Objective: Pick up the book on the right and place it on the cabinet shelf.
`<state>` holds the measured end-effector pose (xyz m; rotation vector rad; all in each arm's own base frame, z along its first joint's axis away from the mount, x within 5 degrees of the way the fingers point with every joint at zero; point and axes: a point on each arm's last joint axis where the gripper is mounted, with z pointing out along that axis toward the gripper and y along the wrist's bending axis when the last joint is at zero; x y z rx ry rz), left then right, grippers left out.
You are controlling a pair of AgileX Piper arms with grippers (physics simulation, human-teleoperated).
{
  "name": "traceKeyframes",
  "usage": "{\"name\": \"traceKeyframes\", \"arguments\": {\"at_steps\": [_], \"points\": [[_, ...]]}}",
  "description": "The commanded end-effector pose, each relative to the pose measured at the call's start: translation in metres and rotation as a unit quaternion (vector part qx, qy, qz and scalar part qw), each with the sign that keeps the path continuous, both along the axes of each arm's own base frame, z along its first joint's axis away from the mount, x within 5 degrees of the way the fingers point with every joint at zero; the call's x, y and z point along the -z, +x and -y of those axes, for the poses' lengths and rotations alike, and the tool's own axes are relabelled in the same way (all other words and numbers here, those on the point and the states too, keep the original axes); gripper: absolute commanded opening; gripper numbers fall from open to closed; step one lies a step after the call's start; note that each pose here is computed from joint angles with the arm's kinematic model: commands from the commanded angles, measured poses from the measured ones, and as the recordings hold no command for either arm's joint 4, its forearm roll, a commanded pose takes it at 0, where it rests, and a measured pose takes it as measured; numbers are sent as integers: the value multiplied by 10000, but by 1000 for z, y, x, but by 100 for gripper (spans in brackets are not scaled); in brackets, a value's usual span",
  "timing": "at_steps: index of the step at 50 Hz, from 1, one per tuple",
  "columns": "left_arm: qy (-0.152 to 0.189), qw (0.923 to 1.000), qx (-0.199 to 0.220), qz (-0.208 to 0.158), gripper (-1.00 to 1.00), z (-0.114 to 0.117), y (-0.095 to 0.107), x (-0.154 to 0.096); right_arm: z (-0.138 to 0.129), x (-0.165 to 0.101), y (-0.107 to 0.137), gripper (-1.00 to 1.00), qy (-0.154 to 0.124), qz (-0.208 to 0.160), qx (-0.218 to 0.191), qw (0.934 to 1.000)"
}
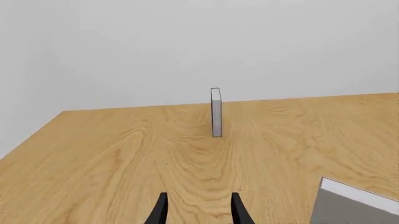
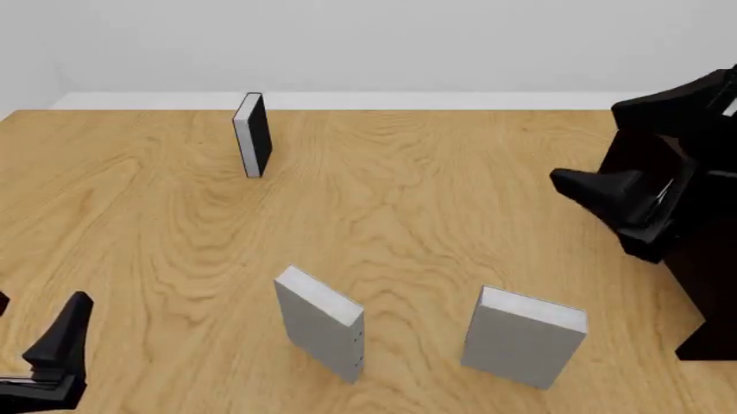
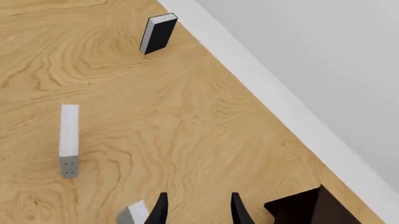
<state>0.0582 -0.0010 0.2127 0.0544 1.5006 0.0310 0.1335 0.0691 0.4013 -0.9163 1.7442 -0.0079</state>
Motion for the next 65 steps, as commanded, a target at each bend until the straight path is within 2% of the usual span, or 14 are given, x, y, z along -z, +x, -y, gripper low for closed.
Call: {"name": "traceKeyframes", "arguments": {"at_steps": [1, 17, 25, 27, 32, 36, 38, 41, 45, 48, 51, 58, 61, 65], "points": [[74, 9999, 74, -4, 100, 1, -1, 0, -18, -8, 7, 100, -418, -537, -440, 9967], [137, 9998, 160, -13, 100, 2, -2, 1, -41, -21, 16, 100, -933, -1152, -889, 9849], [159, 9997, 198, -17, 100, 2, -1, 1, -54, -15, 30, 100, -1191, -1639, -903, 9751], [183, 9996, 213, -33, 100, 3, -1, 1, -54, -20, 32, 100, -1207, -1609, -899, 9754], [158, 9996, 215, -43, 100, 3, -1, 2, -63, -6, 35, 100, -1516, -2052, -1030, 9614], [160, 9996, 244, -52, 100, 3, -1, 2, -71, -7, 36, 100, -1500, -2185, -1064, 9584], [162, 9995, 275, -73, 100, 3, -2, 2, -73, 1, 37, 100, -1656, -2328, -1112, 9518], [163, 9994, 284, -72, 100, 3, -2, 2, -82, 3, 34, 100, -1639, -2500, -1155, 9472], [157, 9994, 294, -85, 100, 3, -2, 3, -87, 5, 37, 100, -1681, -2543, -1177, 9451], [148, 9994, 311, -92, 100, 4, -2, 3, -94, 16, 35, 100, -1764, -2728, -1236, 9376], [153, 9994, 313, -88, 100, 4, -2, 3, -100, 20, 33, 100, -1744, -2832, -1237, 9349], [163, 9994, 298, -95, 100, 3, -2, 3, -97, 27, 40, 100, -1844, -2886, -1177, 9321], [176, 9993, 314, -111, 100, 4, -2, 3, -89, 39, 45, 100, -2023, -2996, -1118, 9256], [208, 9991, 359, -123, 100, 4, -2, 3, -86, 39, 52, 100, -2031, -2983, -1058, 9266]]}}
